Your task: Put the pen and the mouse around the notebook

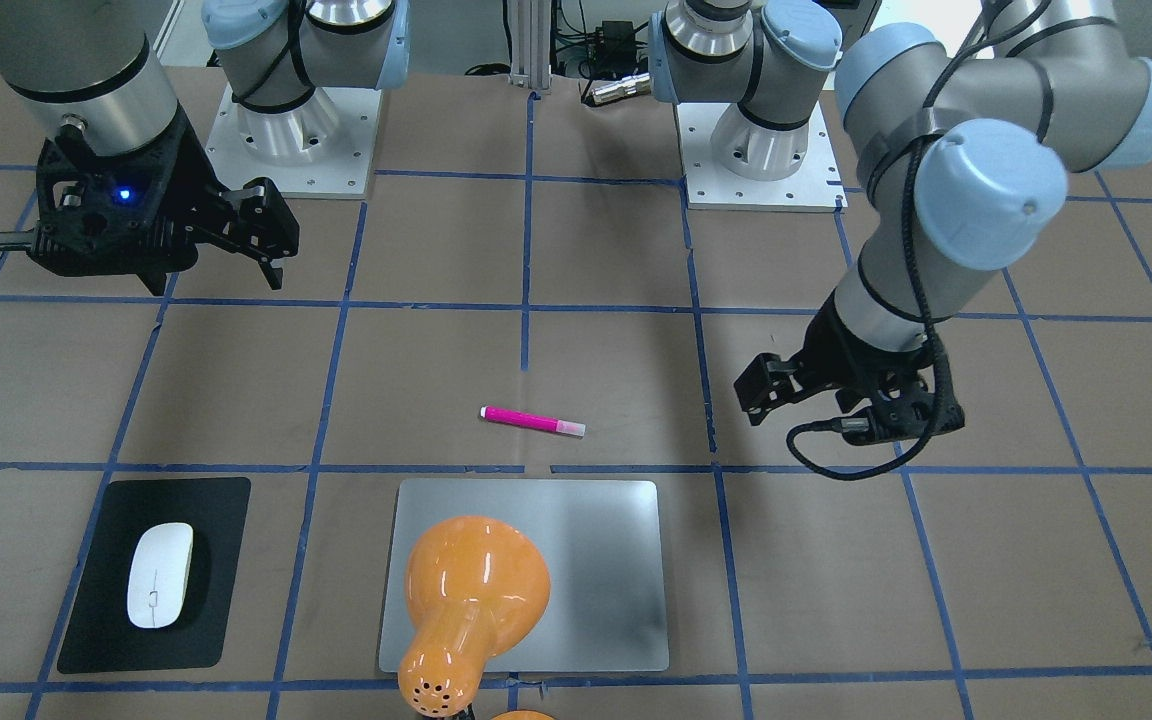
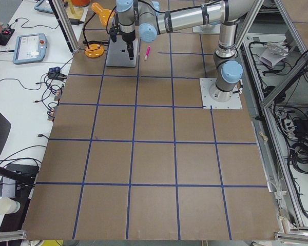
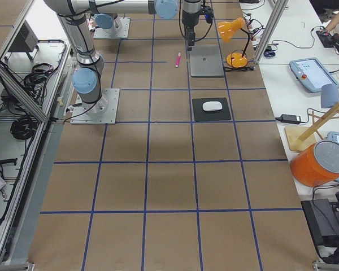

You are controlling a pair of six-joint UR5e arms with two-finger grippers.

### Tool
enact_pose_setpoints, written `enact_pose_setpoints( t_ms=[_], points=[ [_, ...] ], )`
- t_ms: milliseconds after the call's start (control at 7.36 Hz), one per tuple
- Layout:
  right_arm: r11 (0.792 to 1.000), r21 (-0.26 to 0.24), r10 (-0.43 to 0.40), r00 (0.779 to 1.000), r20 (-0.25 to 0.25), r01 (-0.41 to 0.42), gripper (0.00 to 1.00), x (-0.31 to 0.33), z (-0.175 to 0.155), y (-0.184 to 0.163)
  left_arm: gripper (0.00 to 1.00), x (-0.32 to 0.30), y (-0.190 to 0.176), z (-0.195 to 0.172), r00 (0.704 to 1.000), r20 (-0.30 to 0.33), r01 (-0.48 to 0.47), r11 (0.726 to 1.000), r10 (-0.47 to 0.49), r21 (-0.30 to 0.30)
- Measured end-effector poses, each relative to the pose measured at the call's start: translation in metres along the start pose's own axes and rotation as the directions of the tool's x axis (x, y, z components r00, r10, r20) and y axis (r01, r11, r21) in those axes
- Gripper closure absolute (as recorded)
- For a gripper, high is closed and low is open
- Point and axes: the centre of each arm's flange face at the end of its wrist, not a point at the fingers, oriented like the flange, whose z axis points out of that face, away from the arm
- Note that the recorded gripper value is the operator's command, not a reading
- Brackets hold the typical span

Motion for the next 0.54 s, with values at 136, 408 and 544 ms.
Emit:
enact_pose_setpoints(
  t_ms=[136, 408, 544],
  points=[
    [1.0, 0.0, 0.0, 1.0, 0.0, 0.0, 0.0, 0.0, 0.0, 0.0, 0.0, -0.012, 0.004, -0.023, 0.998, 0.012, -0.054, 0.998, 0.055, -0.018],
    [1.0, 0.0, 0.0, 1.0, 0.001, 0.0, 0.0, 0.0, 0.0, 0.0, 0.0, -0.016, 0.024, -0.052, 0.995, 0.012, -0.098, 0.994, 0.099, -0.054],
    [1.0, 0.0, 0.0, 1.0, 0.001, 0.0, 0.0, 0.0, 0.0, 0.0, 0.0, -0.014, 0.03, -0.057, 0.994, 0.01, -0.107, 0.992, 0.108, -0.06]
  ],
)
